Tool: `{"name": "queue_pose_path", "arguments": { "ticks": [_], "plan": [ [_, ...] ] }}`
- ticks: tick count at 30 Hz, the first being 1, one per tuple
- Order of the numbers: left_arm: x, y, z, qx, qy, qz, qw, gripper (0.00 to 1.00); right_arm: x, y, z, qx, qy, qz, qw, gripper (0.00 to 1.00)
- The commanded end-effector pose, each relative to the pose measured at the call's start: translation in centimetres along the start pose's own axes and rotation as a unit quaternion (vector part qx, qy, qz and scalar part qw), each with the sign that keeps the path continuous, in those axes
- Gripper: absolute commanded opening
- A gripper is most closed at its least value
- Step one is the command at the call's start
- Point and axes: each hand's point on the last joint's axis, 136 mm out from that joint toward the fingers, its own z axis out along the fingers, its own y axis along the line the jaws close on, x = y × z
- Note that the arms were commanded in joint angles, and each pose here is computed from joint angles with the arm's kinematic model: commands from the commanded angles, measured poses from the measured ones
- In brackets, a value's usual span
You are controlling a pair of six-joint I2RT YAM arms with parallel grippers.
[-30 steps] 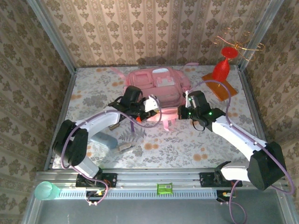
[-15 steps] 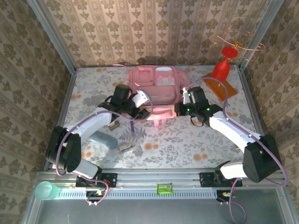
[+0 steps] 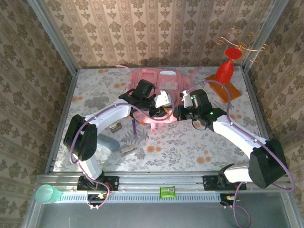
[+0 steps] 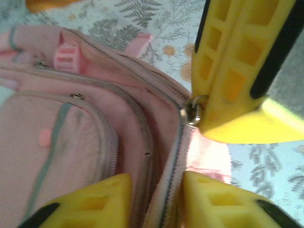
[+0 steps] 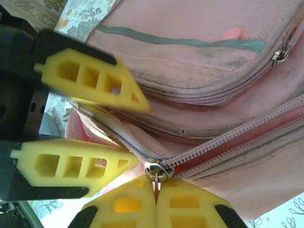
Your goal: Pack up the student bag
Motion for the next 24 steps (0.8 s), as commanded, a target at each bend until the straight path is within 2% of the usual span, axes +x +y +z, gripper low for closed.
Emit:
{"name": "queue_pose_path", "arguments": {
  "ticks": [1,2,3,5,7,9,13,18,21,24],
  "plan": [
    [1.0,-0.1,-0.8,0.020,0.013,-0.001,1.000,0.09,-2.3,1.9,-2.3,-0.024,-0.046,-0.026,0.998,0.00],
    [1.3,0.0,-1.3,0.021,0.009,-0.004,1.000,0.02,-2.1,0.9,-2.4,-0.001,-0.044,-0.022,0.999,0.00],
    [1.6,0.2,-1.9,0.019,0.002,-0.010,1.000,0.00,-1.8,-1.2,-2.6,0.044,-0.037,-0.008,0.998,0.00],
    [1.9,0.0,-3.3,0.022,-0.019,-0.011,1.000,0.00,-1.2,-5.5,-3.5,0.149,-0.027,0.010,0.988,0.00],
    [1.9,-0.6,-4.5,0.032,-0.050,-0.004,0.998,0.00,-0.9,-9.3,-4.7,0.254,-0.019,0.002,0.967,0.00],
    [2.0,-0.8,-5.4,0.032,-0.073,-0.001,0.997,0.00,-1.0,-11.8,-5.3,0.318,-0.017,-0.006,0.948,0.00],
    [1.6,-0.7,-6.7,0.033,-0.109,0.007,0.993,0.00,-2.4,-14.1,-5.2,0.352,-0.028,0.005,0.936,0.00],
    [1.1,-0.6,-7.6,0.034,-0.149,0.010,0.988,0.00,-3.9,-19.3,-4.0,0.391,-0.030,0.047,0.919,0.00],
    [0.9,-0.5,-7.6,0.038,-0.156,0.009,0.987,0.00,-4.8,-21.6,-2.7,0.395,-0.027,0.067,0.916,0.00],
    [0.6,-0.6,-7.0,0.046,-0.159,0.007,0.986,0.00,-5.5,-22.6,-1.5,0.379,-0.020,0.077,0.922,0.00]
  ]
}}
